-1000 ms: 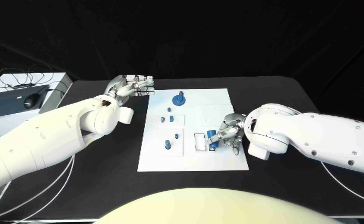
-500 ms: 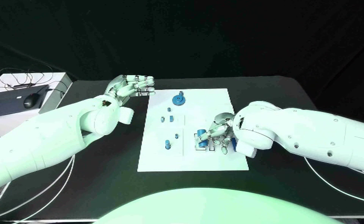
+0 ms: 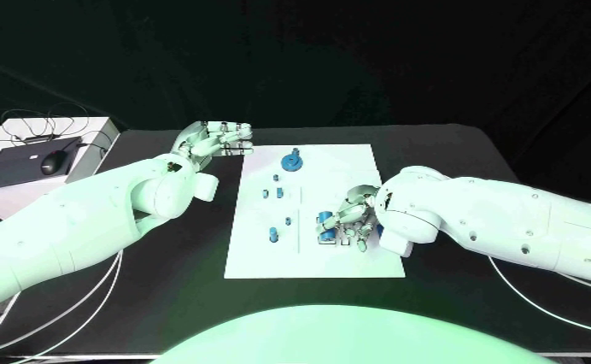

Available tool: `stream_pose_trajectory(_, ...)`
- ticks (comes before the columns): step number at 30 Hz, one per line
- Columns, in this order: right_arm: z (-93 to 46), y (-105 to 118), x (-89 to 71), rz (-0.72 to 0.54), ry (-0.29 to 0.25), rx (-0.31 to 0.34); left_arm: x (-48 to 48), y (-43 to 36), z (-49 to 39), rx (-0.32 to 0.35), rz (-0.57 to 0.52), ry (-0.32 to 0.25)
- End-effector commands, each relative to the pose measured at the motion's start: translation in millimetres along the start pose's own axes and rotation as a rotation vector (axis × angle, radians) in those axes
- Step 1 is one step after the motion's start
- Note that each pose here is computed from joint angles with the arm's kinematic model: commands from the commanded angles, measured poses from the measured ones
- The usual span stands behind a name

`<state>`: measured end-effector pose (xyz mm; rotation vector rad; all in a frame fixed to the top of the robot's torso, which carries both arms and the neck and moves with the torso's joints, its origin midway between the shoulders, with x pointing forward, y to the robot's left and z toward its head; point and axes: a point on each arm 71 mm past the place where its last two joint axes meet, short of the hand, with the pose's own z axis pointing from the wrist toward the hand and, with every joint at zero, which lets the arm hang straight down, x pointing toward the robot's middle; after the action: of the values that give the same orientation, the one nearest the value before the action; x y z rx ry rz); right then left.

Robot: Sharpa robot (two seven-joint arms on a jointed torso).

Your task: Assemble the parts on the task board

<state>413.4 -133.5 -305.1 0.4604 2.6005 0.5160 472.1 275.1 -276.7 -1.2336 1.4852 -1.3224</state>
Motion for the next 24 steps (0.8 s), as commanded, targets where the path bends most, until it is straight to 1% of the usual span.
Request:
stream_pose_trajectory(1,1.0,-4.5,0.0,-0.026,0.011,0.015,1.7,-0.7,-0.2,0.007,-0.009,0.018)
stream_pose_trajectory(24,4.5,-10.3,-1.9,-0.06,0.023,0.036,0.4,-1.1,-1.0,0.007,-0.007,0.017)
